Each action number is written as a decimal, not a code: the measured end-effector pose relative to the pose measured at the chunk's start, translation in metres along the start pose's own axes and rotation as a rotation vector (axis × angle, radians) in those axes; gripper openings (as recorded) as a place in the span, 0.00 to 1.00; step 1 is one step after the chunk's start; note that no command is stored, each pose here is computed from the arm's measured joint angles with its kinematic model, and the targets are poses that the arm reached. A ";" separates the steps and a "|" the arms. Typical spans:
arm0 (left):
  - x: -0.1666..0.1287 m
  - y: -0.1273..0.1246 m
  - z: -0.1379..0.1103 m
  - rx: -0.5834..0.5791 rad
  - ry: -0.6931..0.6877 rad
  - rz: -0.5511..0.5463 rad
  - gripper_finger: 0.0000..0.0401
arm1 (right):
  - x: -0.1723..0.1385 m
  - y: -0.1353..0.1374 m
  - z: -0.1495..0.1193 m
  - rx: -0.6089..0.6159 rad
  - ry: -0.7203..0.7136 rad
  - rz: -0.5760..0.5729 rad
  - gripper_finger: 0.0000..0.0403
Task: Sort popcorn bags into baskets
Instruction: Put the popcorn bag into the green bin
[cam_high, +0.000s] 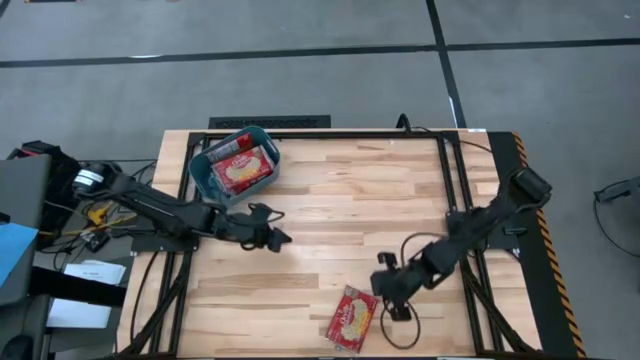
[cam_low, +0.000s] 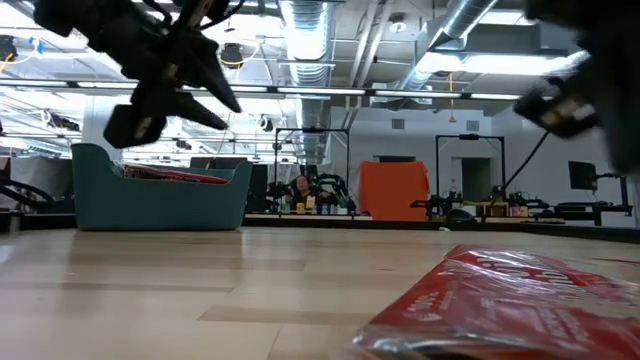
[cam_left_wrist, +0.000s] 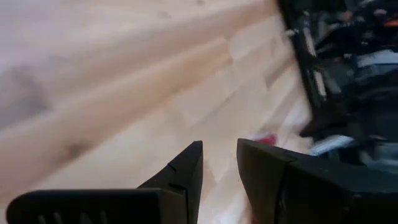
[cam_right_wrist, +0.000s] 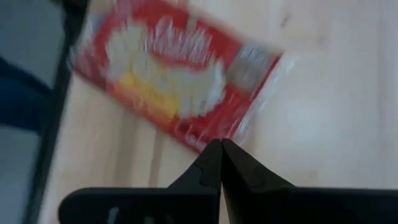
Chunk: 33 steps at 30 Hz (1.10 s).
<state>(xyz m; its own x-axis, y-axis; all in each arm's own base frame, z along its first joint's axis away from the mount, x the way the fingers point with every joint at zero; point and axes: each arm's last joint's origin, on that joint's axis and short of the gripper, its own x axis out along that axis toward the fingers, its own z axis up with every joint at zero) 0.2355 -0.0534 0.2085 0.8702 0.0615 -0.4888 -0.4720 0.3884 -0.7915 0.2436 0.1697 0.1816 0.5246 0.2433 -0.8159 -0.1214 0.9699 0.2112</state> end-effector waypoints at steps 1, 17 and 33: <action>0.005 -0.001 -0.004 -0.011 0.011 -0.009 0.22 | 0.007 0.004 -0.004 -0.014 0.022 0.002 0.07; 0.044 0.006 -0.035 -0.093 0.070 -0.031 0.22 | 0.052 0.000 0.001 -0.246 0.050 0.138 0.05; 0.041 0.002 -0.034 -0.089 0.034 -0.059 0.22 | 0.063 -0.104 0.047 -0.255 -0.101 -0.021 0.06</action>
<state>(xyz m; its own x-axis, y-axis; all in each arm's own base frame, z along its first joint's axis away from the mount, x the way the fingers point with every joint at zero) 0.2660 -0.0812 0.1746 0.8923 0.0089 -0.4513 -0.4319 0.3072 -0.8480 0.3288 0.0835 0.1331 0.6088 0.2335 -0.7582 -0.3113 0.9494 0.0424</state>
